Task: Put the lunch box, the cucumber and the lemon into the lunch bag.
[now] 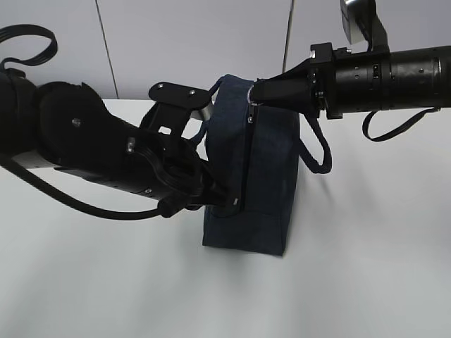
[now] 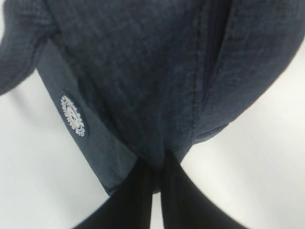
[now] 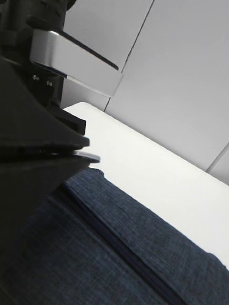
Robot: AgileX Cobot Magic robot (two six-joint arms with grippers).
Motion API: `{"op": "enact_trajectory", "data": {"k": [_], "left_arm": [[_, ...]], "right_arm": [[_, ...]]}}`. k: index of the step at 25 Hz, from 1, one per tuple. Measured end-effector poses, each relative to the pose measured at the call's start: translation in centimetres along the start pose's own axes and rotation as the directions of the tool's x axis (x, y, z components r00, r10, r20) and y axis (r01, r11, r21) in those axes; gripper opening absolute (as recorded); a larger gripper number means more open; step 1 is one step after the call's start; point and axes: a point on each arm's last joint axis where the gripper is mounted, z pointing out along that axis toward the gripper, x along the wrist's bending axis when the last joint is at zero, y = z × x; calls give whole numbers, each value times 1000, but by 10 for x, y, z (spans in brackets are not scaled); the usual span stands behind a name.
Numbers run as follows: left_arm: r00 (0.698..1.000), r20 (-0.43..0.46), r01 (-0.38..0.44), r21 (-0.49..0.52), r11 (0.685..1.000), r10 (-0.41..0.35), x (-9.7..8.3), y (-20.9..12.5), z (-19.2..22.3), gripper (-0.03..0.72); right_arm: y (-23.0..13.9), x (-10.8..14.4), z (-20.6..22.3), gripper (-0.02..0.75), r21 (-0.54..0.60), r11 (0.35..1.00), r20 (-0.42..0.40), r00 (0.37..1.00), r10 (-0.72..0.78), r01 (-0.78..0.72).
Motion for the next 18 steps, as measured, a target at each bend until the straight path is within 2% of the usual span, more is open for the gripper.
{"op": "enact_trajectory", "data": {"k": [7, 18], "left_arm": [[998, 41, -40, 1, 999, 40, -20, -3, -5, -9], [999, 50, 11, 55, 998, -14, -19, -18, -9, -10]], "right_arm": [[1, -1, 0, 0, -6, 1000, 12, 1000, -1, 1], [5, -3, 0, 0, -28, 1000, 39, 999, -1, 3]]}}
